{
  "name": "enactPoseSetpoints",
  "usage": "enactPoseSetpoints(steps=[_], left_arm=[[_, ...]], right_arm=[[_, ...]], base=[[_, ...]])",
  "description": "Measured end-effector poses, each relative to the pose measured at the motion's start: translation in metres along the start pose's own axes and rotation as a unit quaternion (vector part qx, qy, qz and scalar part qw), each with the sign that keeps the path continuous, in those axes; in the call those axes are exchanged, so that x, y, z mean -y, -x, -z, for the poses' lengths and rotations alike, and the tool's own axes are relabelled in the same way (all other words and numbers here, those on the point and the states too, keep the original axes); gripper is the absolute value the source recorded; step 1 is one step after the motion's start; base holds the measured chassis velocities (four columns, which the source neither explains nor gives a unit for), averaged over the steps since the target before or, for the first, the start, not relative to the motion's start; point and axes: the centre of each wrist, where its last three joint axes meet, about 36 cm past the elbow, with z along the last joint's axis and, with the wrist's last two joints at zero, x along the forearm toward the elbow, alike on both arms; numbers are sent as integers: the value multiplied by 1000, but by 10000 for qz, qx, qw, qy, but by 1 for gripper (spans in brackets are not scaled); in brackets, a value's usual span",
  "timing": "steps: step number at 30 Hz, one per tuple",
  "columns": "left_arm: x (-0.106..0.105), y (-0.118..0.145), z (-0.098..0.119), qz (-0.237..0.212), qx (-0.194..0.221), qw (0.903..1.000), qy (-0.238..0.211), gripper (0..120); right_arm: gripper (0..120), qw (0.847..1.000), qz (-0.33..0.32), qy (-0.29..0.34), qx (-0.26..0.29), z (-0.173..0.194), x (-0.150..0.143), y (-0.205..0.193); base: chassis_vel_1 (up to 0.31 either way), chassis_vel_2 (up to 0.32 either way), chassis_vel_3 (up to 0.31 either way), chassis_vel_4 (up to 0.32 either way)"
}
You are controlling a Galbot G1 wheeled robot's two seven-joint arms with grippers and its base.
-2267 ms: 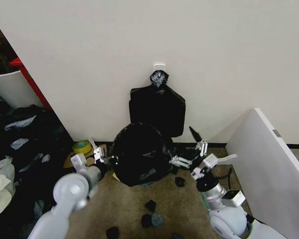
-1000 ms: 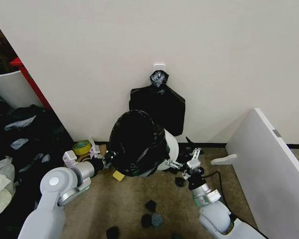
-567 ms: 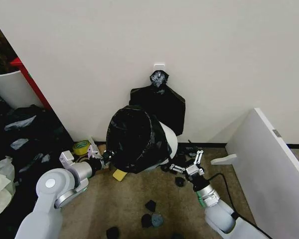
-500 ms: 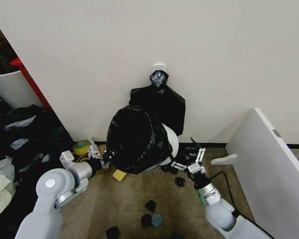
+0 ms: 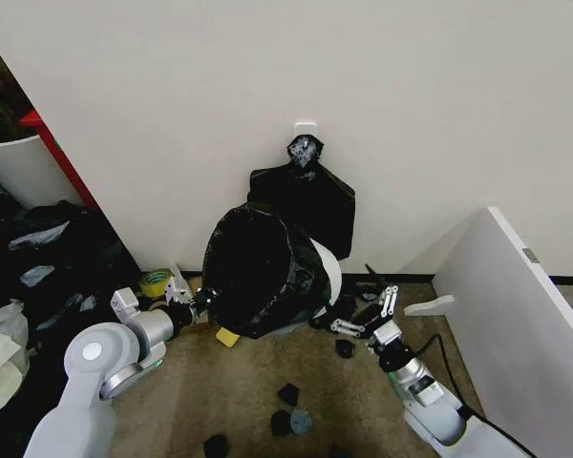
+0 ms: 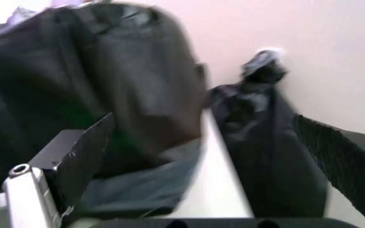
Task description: Place the garbage bag over the trash bin.
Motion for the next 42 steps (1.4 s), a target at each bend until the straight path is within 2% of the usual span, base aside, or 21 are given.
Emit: enactPoseSetpoints(steps=[7,18,24,25,29,32,35,42], left_arm=[[3,-2,1,-36,31,10000,36,0],[9,4,-3,-152,-33,9999,14,0],[14,5,-5,-215,-47,9998,34,0],[14,5,-5,-215,-47,9998,34,0],[14,5,-4,-218,-36,9998,35,0],[14,4,-4,-214,-26,9998,39,0],[13,5,-3,-210,-20,9998,37,0],[11,8,1,-166,-13,9998,90,0]], right_arm=[[100,9986,493,-104,-162,-13,-19,-9],[100,9982,594,-49,-72,-26,-30,4],[100,9948,319,-792,-557,-39,-21,0],[100,9948,319,-792,-557,-39,-21,0],[100,9869,177,-1462,-660,-45,-3,-1],[100,9850,82,-1592,-654,-44,4,-1],[100,9870,29,-1503,-574,-41,7,-2],[100,9966,398,-701,-192,-28,5,-4]], base=[[0,0,0,0],[0,0,0,0],[0,0,0,0],[0,0,0,0],[0,0,0,0],[0,0,0,0],[0,0,0,0],[0,0,0,0]])
